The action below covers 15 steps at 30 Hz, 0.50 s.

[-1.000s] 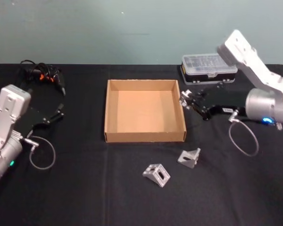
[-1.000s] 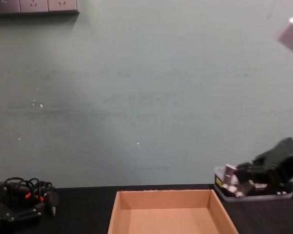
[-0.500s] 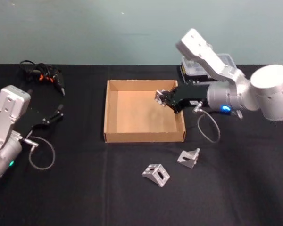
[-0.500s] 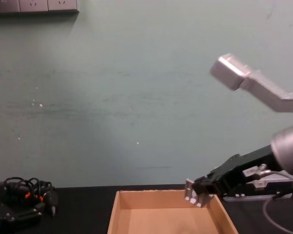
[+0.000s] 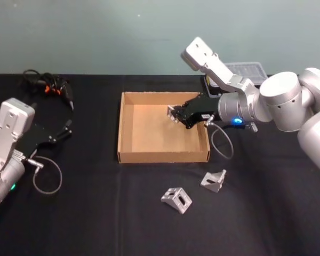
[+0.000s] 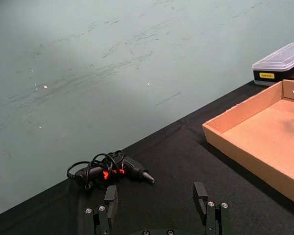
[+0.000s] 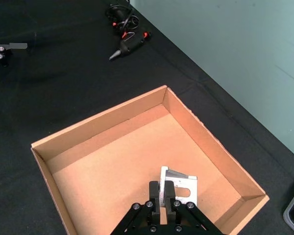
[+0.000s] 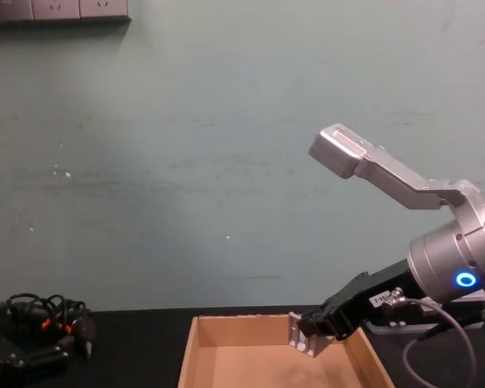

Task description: Use one hand to pick up the angle iron from the table and place it into the box.

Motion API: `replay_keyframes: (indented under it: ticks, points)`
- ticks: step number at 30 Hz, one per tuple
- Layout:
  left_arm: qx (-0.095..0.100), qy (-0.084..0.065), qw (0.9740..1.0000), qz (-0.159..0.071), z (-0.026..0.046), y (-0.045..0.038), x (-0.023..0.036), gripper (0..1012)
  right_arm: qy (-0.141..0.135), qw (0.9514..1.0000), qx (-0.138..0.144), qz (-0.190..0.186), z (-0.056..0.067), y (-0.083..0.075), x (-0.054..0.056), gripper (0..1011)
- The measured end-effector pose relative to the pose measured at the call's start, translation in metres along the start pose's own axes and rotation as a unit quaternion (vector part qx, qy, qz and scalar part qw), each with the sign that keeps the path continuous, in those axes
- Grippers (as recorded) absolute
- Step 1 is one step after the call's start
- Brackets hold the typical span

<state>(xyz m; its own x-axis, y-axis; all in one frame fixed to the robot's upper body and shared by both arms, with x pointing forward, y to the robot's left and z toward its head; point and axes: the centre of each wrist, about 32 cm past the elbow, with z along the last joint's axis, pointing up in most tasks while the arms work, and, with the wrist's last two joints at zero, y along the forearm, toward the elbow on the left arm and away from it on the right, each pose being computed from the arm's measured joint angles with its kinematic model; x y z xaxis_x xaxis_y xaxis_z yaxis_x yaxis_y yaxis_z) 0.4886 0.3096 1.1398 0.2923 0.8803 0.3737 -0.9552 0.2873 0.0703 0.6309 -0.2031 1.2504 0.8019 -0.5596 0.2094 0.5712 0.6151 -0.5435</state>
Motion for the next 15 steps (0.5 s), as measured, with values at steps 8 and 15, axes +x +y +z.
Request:
replay_keyframes:
  ticks: [8, 15]
  points:
    - [0.000, 0.000, 1.0000, 0.000, 0.0000, 0.0000, 0.0000, 1011, -0.001, 1.0000, 0.001, 0.000, 0.0000, -0.0016, -0.0002, 67]
    - [0.000, 0.000, 1.0000, 0.000, 0.0000, 0.0000, 0.0000, 1011, 0.000, 1.0000, 0.002, -0.001, -0.0001, -0.0023, -0.0004, 67]
